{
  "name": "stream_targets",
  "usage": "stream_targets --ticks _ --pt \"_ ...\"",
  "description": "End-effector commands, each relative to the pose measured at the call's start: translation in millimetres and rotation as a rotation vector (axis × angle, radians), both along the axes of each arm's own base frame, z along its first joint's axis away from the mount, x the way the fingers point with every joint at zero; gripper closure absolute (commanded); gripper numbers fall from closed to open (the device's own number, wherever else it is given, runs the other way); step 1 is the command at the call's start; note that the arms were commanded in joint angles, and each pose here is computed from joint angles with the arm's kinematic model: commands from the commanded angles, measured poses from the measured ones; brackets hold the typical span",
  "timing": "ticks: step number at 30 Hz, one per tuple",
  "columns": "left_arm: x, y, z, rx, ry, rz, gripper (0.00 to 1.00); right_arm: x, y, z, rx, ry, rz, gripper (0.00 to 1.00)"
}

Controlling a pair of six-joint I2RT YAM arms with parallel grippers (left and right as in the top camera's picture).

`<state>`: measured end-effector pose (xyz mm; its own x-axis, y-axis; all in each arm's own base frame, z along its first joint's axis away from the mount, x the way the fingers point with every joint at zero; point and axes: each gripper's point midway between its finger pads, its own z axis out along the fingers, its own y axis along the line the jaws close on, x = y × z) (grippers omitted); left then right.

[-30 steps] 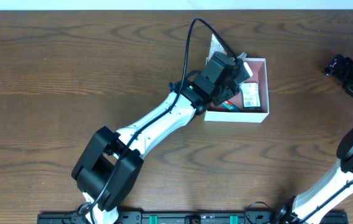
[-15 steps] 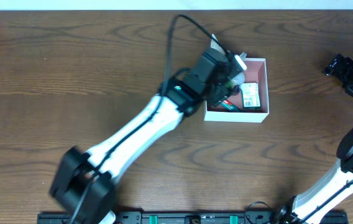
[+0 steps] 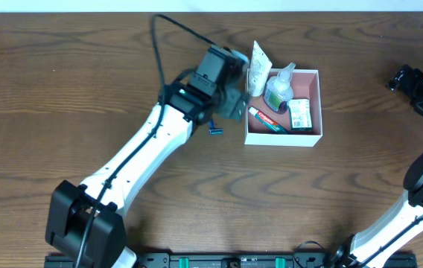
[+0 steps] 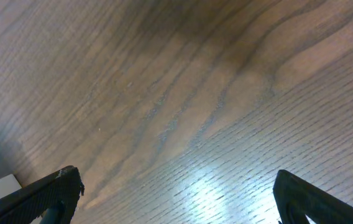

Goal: Pack container
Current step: 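Withdraw left gripper toward the blue razor, then lower left gripper over the blue razor handle and close on it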

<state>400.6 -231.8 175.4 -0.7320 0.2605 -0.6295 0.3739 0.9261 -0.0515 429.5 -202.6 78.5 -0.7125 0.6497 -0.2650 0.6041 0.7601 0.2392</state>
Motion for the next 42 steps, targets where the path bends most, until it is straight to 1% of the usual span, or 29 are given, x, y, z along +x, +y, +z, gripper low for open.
stream_targets --ticks 1,4,6,9,12,17,26,33,42 --pt "22 43 -10 -0.147 0.064 0.427 0.02 -1 -2 10 -0.008 -0.016 -0.015 0.01" --pt "27 56 -15 -0.155 0.082 0.479 0.02 -1 -2 10 -0.008 -0.016 -0.015 0.01" --pt "23 63 -21 -0.130 0.102 0.492 0.02 -1 -2 10 -0.008 -0.016 -0.015 0.02" --pt "22 62 -30 -0.125 0.125 0.486 0.02 -1 -2 10 -0.008 -0.016 -0.015 0.01" --pt "20 59 -48 -0.111 0.170 0.494 0.02 -1 -2 10 -0.008 -0.016 -0.015 0.01" --pt "11 64 -88 -0.091 0.286 0.607 0.02 -1 -2 10 -0.008 -0.016 -0.015 0.01" --pt "9 65 -142 -0.024 0.371 0.634 0.02 -1 -2 10 -0.008 -0.016 -0.015 0.01" --pt "9 58 -162 -0.039 0.412 0.627 0.02 -1 -2 10 -0.008 -0.016 -0.015 0.01" --pt "6 59 -165 -0.029 0.424 0.633 0.02 -1 -2 10 -0.008 -0.016 -0.015 0.01"
